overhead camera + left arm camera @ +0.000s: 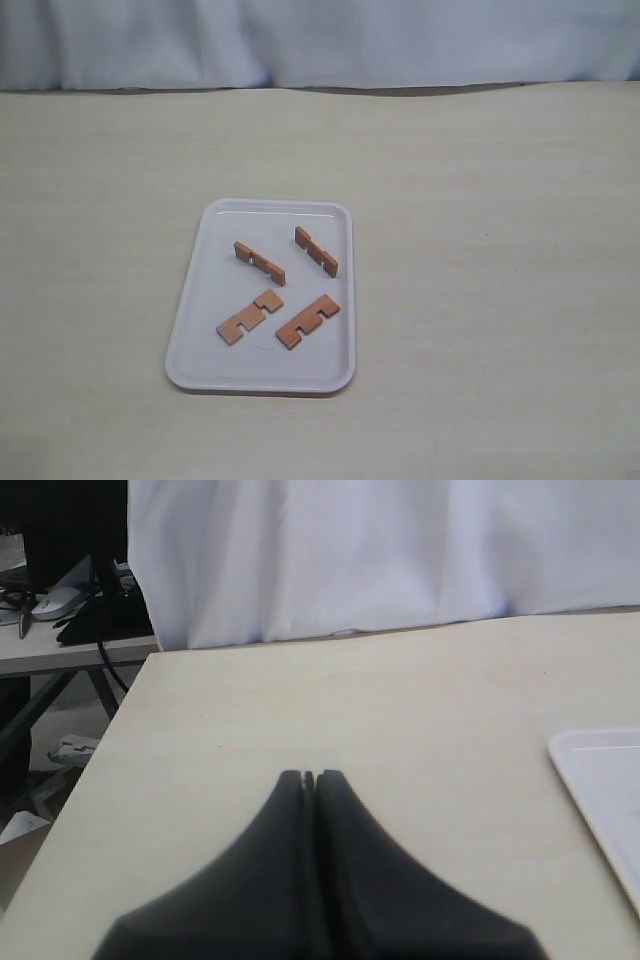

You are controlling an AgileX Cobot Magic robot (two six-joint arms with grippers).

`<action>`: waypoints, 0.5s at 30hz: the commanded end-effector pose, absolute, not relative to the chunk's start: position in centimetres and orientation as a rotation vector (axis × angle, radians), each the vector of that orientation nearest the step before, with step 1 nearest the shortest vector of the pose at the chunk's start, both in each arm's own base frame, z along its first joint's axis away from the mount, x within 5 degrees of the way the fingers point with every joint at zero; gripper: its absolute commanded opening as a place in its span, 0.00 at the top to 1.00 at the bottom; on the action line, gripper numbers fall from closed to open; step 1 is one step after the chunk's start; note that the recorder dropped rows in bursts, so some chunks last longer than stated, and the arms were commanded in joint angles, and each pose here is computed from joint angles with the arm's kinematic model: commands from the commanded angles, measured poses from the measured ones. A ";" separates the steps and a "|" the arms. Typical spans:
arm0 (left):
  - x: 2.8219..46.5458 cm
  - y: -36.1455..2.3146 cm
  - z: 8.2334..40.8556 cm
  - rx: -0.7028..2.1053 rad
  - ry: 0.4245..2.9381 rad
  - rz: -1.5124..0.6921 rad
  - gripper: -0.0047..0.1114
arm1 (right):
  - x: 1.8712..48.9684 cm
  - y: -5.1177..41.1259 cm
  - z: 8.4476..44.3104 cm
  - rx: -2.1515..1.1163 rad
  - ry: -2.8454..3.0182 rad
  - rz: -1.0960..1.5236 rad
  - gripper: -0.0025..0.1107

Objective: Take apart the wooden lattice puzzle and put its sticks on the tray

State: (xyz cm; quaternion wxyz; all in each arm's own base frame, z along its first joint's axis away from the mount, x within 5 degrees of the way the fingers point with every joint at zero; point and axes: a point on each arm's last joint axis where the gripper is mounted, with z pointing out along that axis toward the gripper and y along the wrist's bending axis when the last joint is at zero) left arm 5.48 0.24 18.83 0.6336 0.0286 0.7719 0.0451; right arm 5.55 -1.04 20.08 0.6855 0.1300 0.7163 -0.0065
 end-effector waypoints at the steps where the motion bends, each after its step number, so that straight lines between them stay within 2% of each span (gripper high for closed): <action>1: 5.5 0.2 18.8 0.071 1.760 0.099 0.96 | 5.5 -1.0 19.9 0.294 1.608 -0.008 0.93; 15: 5.5 0.2 18.9 0.071 1.751 0.099 0.96 | 5.5 -1.0 19.4 0.302 1.667 -0.005 0.93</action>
